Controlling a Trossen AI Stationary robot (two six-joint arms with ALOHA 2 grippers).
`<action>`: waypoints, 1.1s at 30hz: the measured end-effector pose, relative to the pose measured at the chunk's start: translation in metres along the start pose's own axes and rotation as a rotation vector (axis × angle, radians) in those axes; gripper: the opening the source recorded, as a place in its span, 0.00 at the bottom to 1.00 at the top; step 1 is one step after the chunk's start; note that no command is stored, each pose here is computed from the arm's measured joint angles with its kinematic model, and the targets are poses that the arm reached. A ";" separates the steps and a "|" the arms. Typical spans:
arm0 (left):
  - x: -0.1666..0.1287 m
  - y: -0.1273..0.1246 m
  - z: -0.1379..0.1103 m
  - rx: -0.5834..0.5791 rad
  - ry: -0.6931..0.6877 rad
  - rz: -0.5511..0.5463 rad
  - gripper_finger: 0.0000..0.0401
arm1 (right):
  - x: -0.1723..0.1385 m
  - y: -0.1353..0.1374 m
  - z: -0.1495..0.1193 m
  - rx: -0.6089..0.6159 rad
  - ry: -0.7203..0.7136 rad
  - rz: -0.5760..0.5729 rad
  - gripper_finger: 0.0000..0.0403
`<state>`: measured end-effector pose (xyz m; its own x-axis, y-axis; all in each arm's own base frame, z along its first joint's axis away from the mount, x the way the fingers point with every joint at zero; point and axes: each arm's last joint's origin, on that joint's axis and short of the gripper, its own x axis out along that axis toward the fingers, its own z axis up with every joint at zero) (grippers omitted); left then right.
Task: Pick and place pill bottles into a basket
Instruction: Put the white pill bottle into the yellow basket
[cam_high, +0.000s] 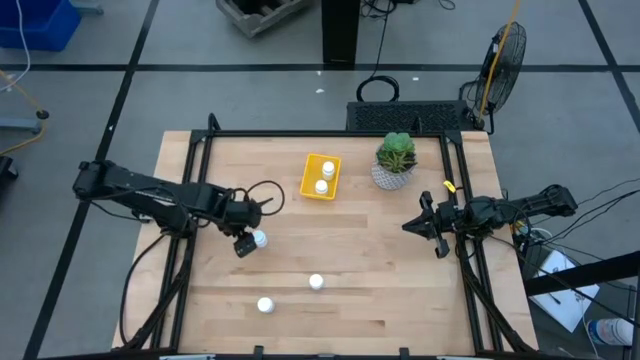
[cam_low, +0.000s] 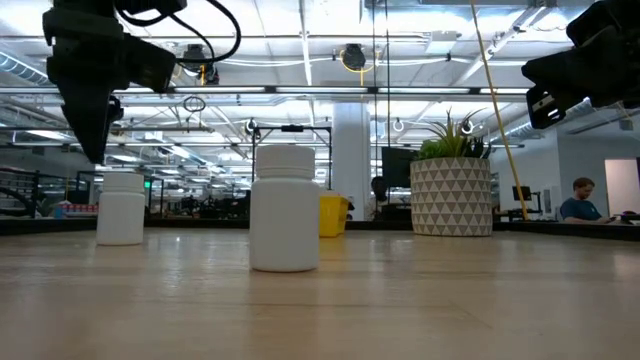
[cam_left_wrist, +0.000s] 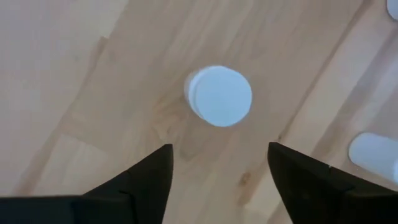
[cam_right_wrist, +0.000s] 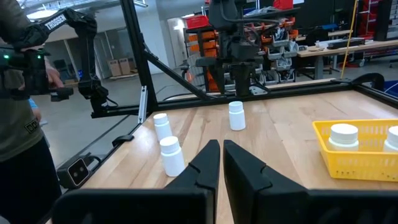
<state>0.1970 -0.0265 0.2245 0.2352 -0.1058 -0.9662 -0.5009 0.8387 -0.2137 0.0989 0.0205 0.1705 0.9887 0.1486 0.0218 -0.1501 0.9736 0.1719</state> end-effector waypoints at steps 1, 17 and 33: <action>0.000 0.000 0.001 -0.001 -0.013 0.004 0.69 | 0.000 0.000 0.000 0.000 0.000 0.000 0.04; 0.013 -0.006 0.013 0.035 -0.062 0.022 0.90 | 0.000 0.000 0.000 0.000 -0.001 0.000 0.04; 0.031 -0.011 0.023 0.073 -0.068 0.047 0.90 | 0.000 0.000 0.000 0.000 0.000 0.000 0.04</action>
<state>0.2292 -0.0267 0.2002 0.2695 -0.0309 -0.9625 -0.4516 0.8787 -0.1546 0.0989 0.0205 0.1705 0.9887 0.1486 0.0217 -0.1501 0.9737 0.1715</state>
